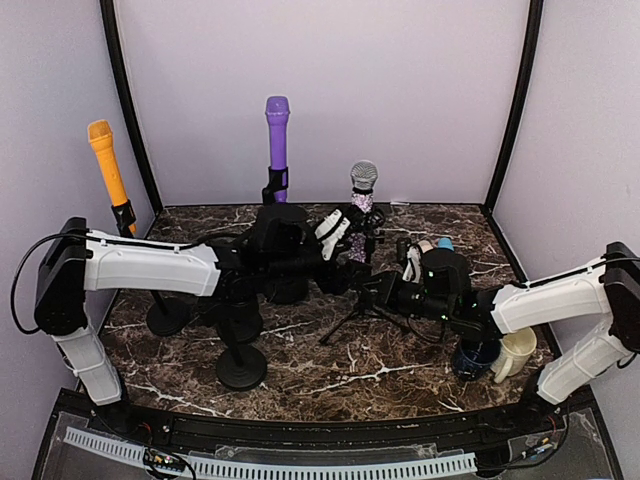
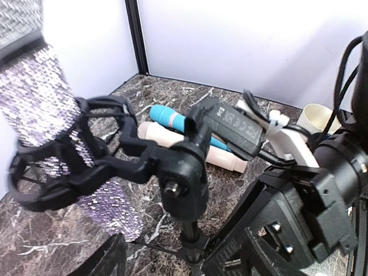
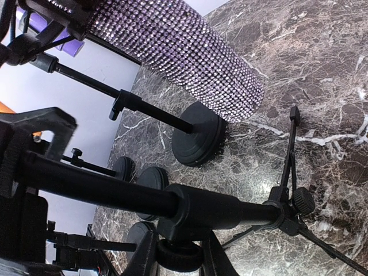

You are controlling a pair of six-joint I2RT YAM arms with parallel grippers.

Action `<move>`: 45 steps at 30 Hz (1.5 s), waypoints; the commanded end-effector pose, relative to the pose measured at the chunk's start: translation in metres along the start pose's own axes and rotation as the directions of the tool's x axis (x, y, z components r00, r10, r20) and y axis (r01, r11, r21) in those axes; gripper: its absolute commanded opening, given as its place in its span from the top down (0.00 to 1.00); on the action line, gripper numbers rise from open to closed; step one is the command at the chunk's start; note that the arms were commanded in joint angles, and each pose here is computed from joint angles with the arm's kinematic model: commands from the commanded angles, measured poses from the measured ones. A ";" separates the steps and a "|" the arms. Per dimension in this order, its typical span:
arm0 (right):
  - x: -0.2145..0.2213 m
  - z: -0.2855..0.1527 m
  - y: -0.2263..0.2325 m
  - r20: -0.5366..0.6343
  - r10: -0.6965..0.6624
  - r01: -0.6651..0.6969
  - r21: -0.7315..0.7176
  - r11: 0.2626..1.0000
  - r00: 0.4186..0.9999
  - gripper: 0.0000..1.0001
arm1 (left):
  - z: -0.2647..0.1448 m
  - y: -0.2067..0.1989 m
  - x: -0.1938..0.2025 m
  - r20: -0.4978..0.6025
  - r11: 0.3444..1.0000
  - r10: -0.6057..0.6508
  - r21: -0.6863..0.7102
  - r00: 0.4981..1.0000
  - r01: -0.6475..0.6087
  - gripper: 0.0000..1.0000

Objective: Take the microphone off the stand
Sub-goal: Unscrew the knob on the stand of the microphone stand, then hold the microphone from the microphone stand.

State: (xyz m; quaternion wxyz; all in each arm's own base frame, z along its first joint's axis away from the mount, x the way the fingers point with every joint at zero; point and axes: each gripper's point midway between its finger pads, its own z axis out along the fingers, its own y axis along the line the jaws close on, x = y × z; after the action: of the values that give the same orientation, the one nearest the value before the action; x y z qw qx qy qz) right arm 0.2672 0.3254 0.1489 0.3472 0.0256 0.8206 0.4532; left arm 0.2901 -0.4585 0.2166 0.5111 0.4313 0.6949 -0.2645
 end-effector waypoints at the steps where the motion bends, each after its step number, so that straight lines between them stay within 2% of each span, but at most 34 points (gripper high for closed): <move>1: -0.017 0.000 0.000 0.062 -0.021 0.019 0.023 1.000 0.998 1.00 | -0.033 0.002 -0.028 0.061 1.000 0.014 -0.024 0.998 -0.012 0.30; 7: -0.018 -0.002 -0.005 0.064 -0.049 0.045 0.068 0.997 0.997 1.00 | -0.063 -0.004 -0.025 0.072 1.000 -0.005 0.004 0.997 0.005 0.28; 13: -0.025 -0.007 -0.011 0.085 -0.156 0.134 0.222 0.966 0.984 1.00 | -0.086 0.004 -0.030 0.077 0.998 -0.048 -0.038 0.996 0.051 0.27; 25: -0.019 -0.009 -0.020 0.048 -0.305 0.256 0.428 0.866 0.951 1.00 | -0.093 0.012 -0.025 0.093 0.993 -0.081 -0.083 0.992 0.089 0.27; 32: -0.014 -0.008 -0.025 0.038 -0.307 0.254 0.471 0.845 0.951 1.00 | -0.095 0.014 -0.025 0.098 0.992 -0.081 -0.092 0.992 0.090 0.27; 33: -0.014 -0.010 -0.022 0.044 -0.303 0.250 0.459 0.852 0.952 0.98 | -0.095 0.014 -0.025 0.100 0.991 -0.081 -0.094 0.992 0.090 0.27; 34: -0.016 -0.012 -0.018 0.058 -0.299 0.244 0.440 0.864 0.953 0.91 | -0.096 0.014 -0.025 0.101 0.991 -0.080 -0.095 0.992 0.090 0.27; 37: -0.021 -0.023 -0.004 0.115 -0.277 0.221 0.357 0.908 0.954 0.57 | -0.097 0.015 -0.026 0.107 0.990 -0.094 -0.096 0.990 0.105 0.26; 39: -0.023 -0.032 -0.001 0.134 -0.266 0.211 0.324 0.922 0.955 0.42 | -0.098 0.014 -0.027 0.111 0.989 -0.107 -0.093 0.988 0.118 0.26; 42: -0.022 -0.040 -0.001 0.145 -0.247 0.196 0.296 0.935 0.958 0.28 | -0.098 0.015 -0.028 0.114 0.988 -0.111 -0.095 0.987 0.122 0.26; 45: -0.020 -0.044 -0.005 0.149 -0.200 0.159 0.249 0.955 0.968 0.22 | -0.098 0.016 -0.029 0.119 0.987 -0.116 -0.096 0.986 0.128 0.26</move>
State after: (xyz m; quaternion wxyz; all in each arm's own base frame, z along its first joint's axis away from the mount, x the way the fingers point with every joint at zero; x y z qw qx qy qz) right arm 0.2584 0.2843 0.1626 0.4472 0.0179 0.8527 0.2693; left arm 0.2614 -0.3872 0.2572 0.5331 0.3648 0.7142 -0.2695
